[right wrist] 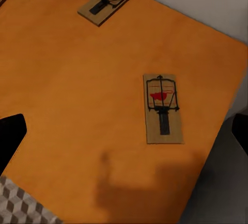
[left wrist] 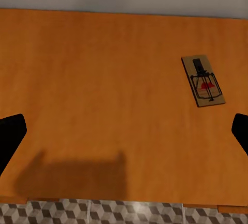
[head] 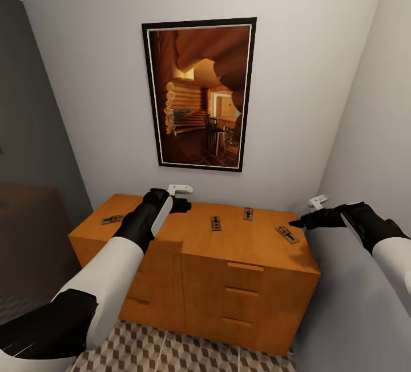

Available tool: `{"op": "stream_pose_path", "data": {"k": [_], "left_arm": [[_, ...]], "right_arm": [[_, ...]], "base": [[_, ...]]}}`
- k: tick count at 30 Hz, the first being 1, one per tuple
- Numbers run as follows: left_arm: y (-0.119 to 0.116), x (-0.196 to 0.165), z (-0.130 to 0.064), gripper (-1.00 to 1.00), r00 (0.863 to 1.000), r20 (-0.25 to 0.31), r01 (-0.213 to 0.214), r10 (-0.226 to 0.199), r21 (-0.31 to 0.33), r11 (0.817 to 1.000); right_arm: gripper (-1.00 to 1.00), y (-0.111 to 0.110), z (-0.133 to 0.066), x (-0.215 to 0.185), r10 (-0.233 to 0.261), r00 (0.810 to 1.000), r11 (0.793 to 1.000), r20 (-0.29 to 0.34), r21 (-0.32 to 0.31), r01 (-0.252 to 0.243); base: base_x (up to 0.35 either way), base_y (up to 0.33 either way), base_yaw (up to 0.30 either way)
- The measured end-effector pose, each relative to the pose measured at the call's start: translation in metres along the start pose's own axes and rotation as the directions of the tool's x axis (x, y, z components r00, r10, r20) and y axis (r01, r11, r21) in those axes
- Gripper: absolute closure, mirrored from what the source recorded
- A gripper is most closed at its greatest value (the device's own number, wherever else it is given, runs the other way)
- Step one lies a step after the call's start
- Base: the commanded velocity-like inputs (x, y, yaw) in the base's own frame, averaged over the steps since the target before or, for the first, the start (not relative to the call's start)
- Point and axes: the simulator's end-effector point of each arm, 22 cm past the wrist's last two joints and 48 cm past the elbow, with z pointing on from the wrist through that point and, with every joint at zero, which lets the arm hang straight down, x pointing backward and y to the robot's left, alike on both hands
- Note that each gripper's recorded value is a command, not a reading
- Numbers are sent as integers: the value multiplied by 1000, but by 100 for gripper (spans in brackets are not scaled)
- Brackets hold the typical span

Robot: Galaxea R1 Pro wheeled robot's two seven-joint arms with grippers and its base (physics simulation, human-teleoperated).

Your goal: Take the four mousetraps from the cabinet in the bathroom and place them on the bathroom floor. Make sure all four end up on the same floor surface, and ensure that at least two of them are either under or directly next to the same bathroom sink.

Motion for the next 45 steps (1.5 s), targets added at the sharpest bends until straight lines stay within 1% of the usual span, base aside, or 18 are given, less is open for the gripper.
{"op": "stream_pose_path", "data": {"k": [4, 8, 9, 10, 11, 18, 24, 33, 45], "left_arm": [[0, 0, 0, -100, 1000, 0, 0, 0, 0, 1000], [0, 0, 0, -100, 1000, 0, 0, 0, 0, 1000], [0, 0, 0, -100, 1000, 0, 0, 0, 0, 1000], [0, 0, 0, -100, 1000, 0, 0, 0, 0, 1000], [0, 0, 0, -100, 1000, 0, 0, 0, 0, 1000], [0, 0, 0, -100, 1000, 0, 0, 0, 0, 1000], [0, 0, 0, -100, 1000, 0, 0, 0, 0, 1000], [0, 0, 0, -100, 1000, 0, 0, 0, 0, 1000], [0, 0, 0, -100, 1000, 0, 0, 0, 0, 1000]], "right_arm": [[-100, 4, 0, 0, 1, 1000, 1000, 2, -18, -1], [-100, 4, -1, -1, 3, 1000, 1000, 4, -22, -3], [-100, 3, -1, -1, 4, 1000, 1000, 5, -20, -4], [-100, -4, -4, -1, 2, 1000, 1000, 11, 0, -2], [-100, -6, -4, -1, 0, 1000, 1000, 14, 6, 0], [-100, -13, -5, -3, -11, 1000, 999, 27, 32, 11], [-100, -15, -6, -4, -13, 999, 999, 29, 37, 11], [-100, -15, -6, -4, -14, 999, 999, 30, 39, 13], [-100, -15, -6, -4, -15, 999, 999, 29, 39, 13]], "base": [[0, 0, 0], [0, 0, 0], [0, 0, 0], [0, 0, 0], [0, 0, 0], [0, 0, 0], [39, 0, 0], [162, 0, 0], [28, 0, 0]]}}
